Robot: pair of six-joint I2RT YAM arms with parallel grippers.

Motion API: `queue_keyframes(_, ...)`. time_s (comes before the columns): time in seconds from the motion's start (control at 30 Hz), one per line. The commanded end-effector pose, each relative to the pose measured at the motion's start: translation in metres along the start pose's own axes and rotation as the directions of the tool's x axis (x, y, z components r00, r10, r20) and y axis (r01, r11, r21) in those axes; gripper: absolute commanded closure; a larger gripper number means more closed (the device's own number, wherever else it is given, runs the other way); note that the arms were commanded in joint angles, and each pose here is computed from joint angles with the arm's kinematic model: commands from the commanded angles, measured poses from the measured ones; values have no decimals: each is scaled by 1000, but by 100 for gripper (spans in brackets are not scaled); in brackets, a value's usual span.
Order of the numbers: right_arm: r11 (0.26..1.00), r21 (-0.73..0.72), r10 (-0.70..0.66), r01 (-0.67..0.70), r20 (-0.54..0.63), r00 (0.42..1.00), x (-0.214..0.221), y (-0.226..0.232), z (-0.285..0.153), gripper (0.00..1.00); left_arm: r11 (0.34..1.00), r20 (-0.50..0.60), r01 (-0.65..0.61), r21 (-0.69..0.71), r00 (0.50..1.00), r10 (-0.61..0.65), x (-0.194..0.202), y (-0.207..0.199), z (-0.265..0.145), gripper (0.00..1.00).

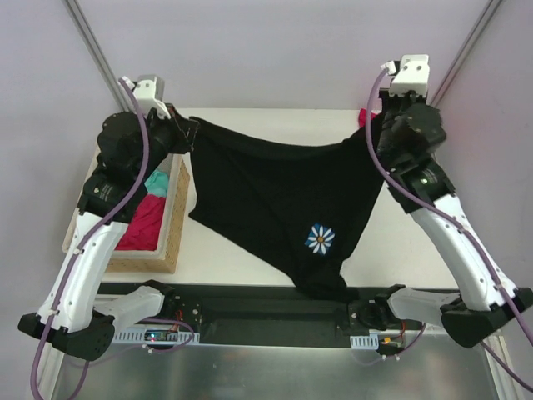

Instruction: Fold and stack the t-shirts

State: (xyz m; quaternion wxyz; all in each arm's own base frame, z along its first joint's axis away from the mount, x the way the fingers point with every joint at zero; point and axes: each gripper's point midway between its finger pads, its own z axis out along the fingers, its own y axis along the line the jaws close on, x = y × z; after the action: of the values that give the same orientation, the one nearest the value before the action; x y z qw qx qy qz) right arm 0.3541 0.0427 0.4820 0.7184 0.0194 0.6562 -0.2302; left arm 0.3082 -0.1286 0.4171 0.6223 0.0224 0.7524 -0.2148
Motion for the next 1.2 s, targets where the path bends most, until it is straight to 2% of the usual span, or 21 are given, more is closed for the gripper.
queue_keyframes(0.0,942,-332,165,-41,354,921,-114,-25,-56,99,998,186,-58,10,981,55,-73,-15,-32,100)
queue_keyframes(0.17,942,-334,213,-27,534,818,-165,-84,-109,99,991,377,-129,36,920,106,-139,-33,-85,100)
queue_keyframes(0.3,938,-345,253,-34,614,748,-185,-122,-141,99,984,475,-175,41,870,135,-168,-42,-116,100)
queue_keyframes(0.43,939,-342,245,-22,627,740,-184,-139,-153,99,982,523,-178,60,844,121,-177,-47,-146,100)
queue_keyframes(0.6,943,-333,210,17,634,744,-184,-128,-148,99,984,513,-164,67,852,107,-171,-46,-145,100)
queue_keyframes(0.67,948,-316,171,44,619,766,-177,-111,-136,99,987,476,-154,40,872,117,-161,-39,-125,100)
queue_keyframes(0.7,963,-262,114,63,606,787,-169,-107,-126,99,989,457,-144,18,881,120,-157,-33,-115,100)
queue_keyframes(0.73,970,-233,90,65,598,797,-166,-92,-113,99,991,409,-134,-14,904,128,-144,-25,-92,100)
queue_keyframes(0.8,977,-194,24,92,527,850,-141,-65,-90,99,992,353,-116,-42,927,123,-128,-16,-67,100)
queue_keyframes(0.83,974,-204,11,102,488,873,-130,-43,-75,99,991,295,-106,-77,947,124,-111,-6,-42,100)
queue_keyframes(0.9,974,-203,-2,96,421,907,-109,-22,-56,99,988,254,-91,-129,960,121,-97,7,-17,100)
queue_keyframes(0.93,981,-188,25,51,378,925,-96,-22,-40,99,982,201,-86,-168,972,120,-80,18,6,100)
queue_keyframes(0.97,978,-194,-5,72,328,945,-75,-1,-19,99,976,180,-76,-203,977,113,-74,32,17,100)
queue_keyframes(1.03,978,-192,-32,83,253,967,-47,13,9,99,971,116,-60,-233,989,89,-56,50,53,100)
queue_keyframes(1.07,979,-184,-56,92,190,980,-20,25,33,99,971,89,-53,-234,993,75,-48,57,65,100)
queue_keyframes(1.17,985,-165,-31,47,95,995,24,33,68,99,955,16,-4,-295,1000,9,-18,97,109,100)
